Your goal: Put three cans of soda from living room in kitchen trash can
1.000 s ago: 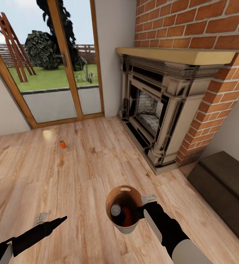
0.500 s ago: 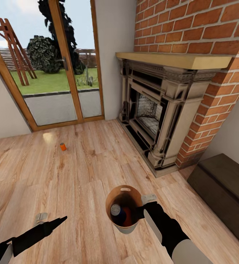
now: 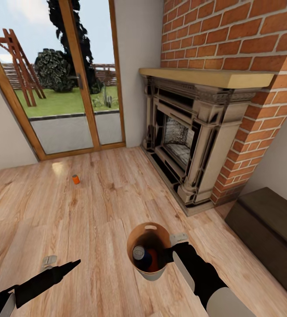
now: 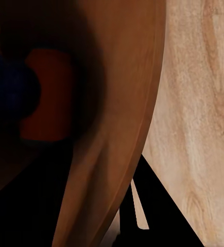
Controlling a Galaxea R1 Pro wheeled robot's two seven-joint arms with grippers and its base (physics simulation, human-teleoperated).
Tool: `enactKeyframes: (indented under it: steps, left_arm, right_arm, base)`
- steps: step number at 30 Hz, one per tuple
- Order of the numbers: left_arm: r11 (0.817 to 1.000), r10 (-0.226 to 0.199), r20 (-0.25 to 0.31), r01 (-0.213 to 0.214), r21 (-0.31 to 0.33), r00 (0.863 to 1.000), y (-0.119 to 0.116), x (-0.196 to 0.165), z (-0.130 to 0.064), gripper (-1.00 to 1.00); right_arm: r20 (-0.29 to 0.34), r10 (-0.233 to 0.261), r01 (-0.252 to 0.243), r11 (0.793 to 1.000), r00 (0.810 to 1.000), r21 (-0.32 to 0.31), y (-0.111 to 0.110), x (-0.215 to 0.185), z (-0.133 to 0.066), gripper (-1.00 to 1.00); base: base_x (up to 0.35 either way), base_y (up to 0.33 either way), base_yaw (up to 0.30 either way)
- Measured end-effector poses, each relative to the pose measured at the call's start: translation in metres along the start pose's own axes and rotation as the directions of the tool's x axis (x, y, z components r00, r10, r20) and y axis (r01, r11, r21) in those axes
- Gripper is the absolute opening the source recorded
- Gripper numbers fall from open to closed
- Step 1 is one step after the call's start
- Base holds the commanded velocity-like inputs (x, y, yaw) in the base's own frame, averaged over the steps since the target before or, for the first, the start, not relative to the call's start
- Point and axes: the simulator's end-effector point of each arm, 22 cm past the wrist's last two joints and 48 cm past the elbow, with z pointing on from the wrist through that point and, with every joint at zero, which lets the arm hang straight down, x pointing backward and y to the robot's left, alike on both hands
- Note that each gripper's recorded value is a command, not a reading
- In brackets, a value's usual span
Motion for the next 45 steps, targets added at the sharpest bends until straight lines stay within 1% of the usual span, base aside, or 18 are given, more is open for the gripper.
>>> enactKeyframes:
  steps: [45]
  left_arm:
    - [0.998,0.046,0.049,-0.047,0.03,0.998,-0.022,-0.025,-0.006,1.0]
  right_arm:
    - [0.072,-0.001,0.0,1.0,0.997,0.009,-0.003,-0.028,-0.029,-1.0]
  base:
    - [0.0,0.0,0.0]
